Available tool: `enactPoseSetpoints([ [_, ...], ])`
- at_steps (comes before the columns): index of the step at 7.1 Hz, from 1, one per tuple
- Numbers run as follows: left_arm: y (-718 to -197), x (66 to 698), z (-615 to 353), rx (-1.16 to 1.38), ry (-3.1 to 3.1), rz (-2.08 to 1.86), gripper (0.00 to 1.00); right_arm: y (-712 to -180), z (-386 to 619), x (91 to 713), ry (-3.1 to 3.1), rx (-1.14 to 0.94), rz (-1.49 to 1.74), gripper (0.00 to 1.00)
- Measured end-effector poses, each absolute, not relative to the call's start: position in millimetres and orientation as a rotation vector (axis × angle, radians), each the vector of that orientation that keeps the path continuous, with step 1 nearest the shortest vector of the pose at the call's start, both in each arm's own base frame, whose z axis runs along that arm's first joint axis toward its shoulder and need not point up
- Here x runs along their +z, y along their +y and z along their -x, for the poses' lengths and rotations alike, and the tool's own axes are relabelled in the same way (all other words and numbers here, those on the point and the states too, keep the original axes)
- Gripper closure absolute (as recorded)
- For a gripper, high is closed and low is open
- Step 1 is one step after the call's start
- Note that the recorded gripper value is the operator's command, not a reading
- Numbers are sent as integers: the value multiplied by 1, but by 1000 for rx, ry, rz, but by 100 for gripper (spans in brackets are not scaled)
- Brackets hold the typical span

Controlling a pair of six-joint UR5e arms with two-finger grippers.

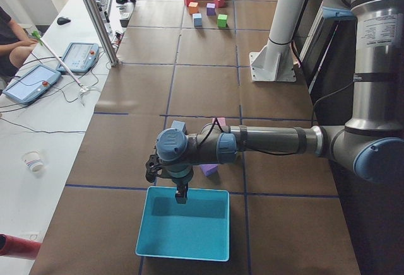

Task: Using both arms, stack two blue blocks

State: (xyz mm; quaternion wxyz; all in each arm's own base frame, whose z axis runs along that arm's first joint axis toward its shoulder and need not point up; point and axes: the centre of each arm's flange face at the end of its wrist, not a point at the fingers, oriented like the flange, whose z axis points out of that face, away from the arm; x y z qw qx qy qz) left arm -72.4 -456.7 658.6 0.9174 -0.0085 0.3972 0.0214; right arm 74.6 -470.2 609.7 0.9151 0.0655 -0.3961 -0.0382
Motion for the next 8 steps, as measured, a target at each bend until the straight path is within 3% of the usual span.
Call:
enactPoseSetpoints([
  [3, -459, 657, 73, 46, 812, 13, 0, -500, -23, 554, -820, -178, -182, 0],
  [8, -459, 661, 73, 42, 812, 21, 0, -485, 146, 460, -878, -20, -157, 0],
])
